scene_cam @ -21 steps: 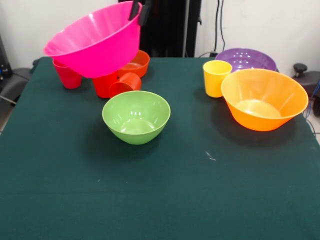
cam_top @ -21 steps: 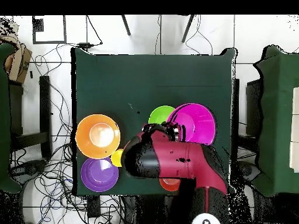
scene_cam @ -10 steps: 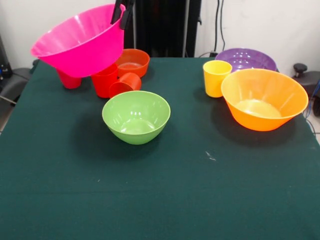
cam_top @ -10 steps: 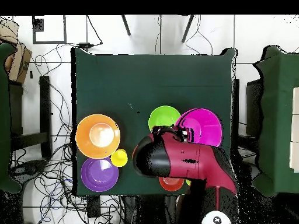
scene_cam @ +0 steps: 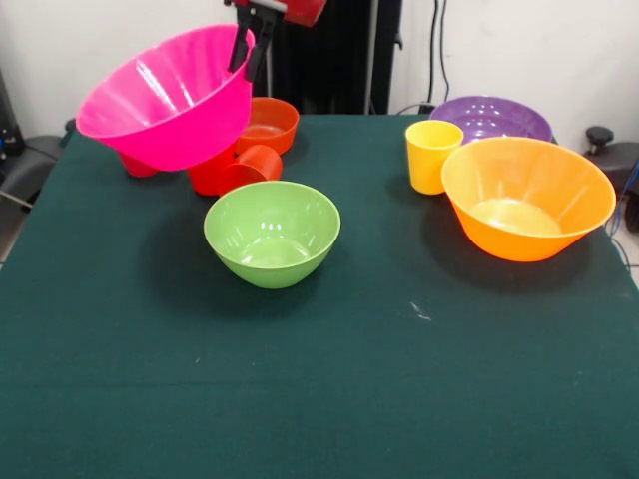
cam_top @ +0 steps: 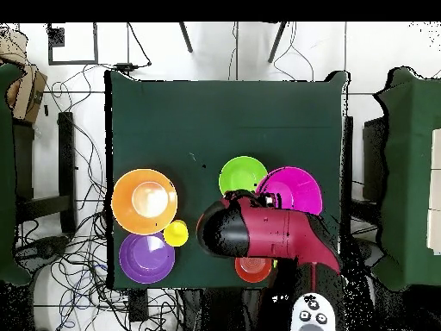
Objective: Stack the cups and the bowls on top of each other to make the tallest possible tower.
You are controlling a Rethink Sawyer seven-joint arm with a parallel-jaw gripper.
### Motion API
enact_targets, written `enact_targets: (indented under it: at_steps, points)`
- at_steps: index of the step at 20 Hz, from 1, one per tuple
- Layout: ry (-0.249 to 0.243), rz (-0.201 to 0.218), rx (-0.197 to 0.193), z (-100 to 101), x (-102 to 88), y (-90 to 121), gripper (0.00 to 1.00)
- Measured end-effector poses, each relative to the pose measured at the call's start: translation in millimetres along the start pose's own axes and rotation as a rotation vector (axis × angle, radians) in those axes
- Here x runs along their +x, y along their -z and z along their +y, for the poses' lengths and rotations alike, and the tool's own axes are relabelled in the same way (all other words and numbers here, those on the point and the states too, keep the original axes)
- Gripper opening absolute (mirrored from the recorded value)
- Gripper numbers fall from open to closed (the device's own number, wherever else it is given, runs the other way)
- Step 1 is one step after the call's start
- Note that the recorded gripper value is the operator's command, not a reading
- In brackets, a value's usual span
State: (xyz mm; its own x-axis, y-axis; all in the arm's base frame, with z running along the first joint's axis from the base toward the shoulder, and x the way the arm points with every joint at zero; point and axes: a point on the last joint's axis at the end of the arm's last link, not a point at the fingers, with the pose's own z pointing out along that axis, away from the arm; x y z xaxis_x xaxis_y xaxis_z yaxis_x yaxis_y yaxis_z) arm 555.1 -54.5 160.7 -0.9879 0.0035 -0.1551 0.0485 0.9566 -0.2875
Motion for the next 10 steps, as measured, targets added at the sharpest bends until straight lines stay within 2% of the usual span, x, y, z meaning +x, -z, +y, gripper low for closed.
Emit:
enact_targets:
  at_steps: [3,10]
  points:
    - [0.000,0.027,-0.004,3.3,6.7,-11.5,0.00]
    - [0.001,0.057,-0.010,9.3,14.7,-24.3,0.00]
